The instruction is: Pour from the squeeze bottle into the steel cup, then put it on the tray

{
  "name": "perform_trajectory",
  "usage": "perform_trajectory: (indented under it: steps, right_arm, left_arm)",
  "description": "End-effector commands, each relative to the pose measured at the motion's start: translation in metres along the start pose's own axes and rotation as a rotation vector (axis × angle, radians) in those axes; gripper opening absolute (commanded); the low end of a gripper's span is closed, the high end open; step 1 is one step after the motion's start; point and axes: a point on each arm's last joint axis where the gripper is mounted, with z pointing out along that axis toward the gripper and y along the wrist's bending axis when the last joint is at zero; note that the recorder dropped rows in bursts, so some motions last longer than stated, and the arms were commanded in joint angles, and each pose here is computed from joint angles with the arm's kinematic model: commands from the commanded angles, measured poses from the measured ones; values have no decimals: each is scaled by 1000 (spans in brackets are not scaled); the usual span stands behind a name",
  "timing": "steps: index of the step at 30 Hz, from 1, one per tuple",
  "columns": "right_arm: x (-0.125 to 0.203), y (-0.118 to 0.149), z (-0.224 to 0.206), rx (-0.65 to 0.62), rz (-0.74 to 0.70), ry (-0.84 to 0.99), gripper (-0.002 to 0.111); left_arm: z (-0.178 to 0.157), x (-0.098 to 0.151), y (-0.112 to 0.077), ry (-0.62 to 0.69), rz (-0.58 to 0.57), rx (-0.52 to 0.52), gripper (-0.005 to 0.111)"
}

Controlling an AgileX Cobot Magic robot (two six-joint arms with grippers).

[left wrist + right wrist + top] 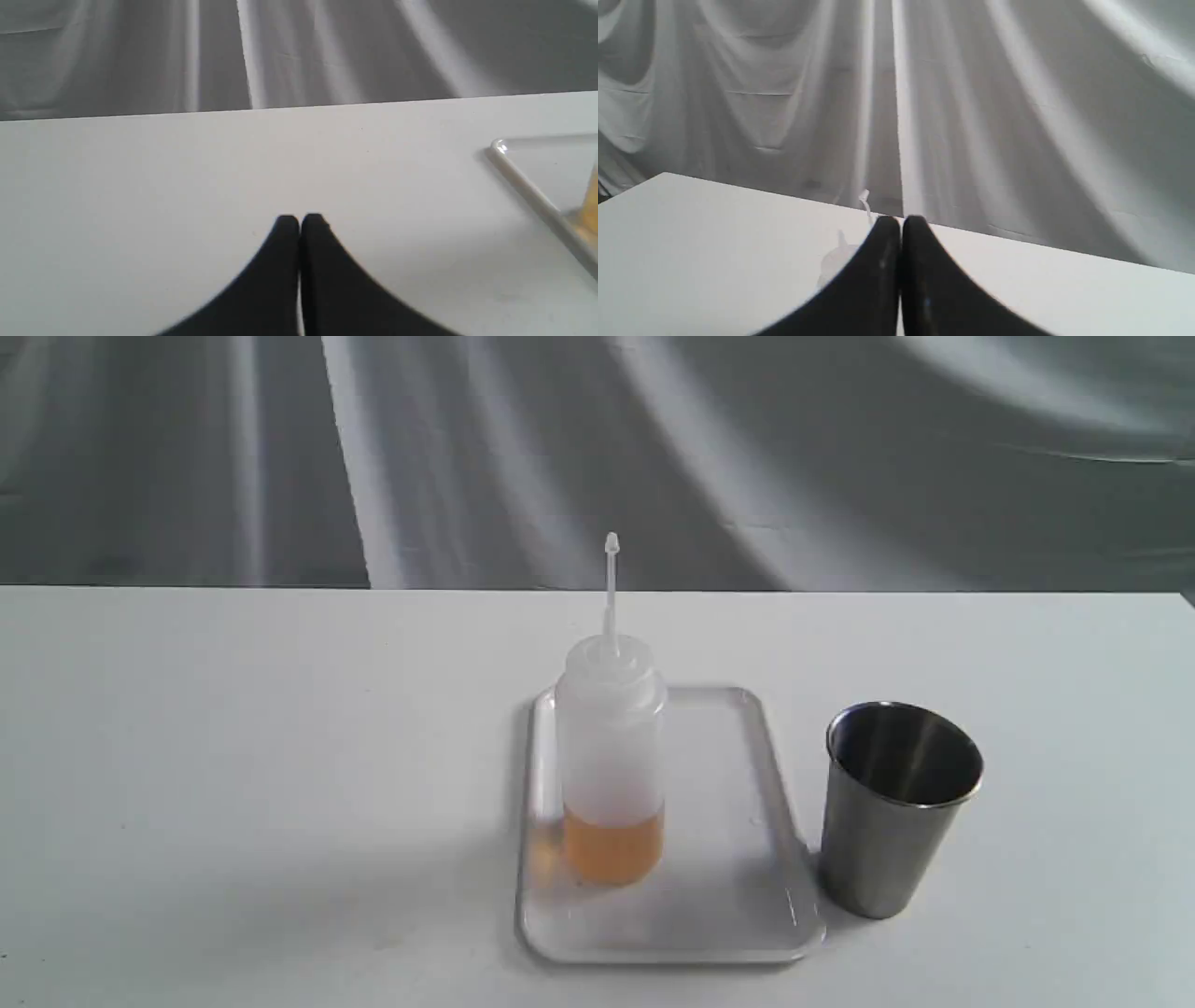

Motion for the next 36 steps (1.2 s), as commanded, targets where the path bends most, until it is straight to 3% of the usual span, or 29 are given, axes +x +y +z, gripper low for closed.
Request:
perform_trajectory:
  steps: [1,18,36]
  right_arm:
    - [5,-5,-8,49,17,-12,0]
    - [93,-24,-28,264,50,-64,0]
    - [143,-35,-27,405,23,-67,0]
  left_arm:
    - [0,1,0,-6,-5,-1,0]
    - [0,1,0,-6,-3,-2,0]
    - [0,1,0,-6,-2,-2,0]
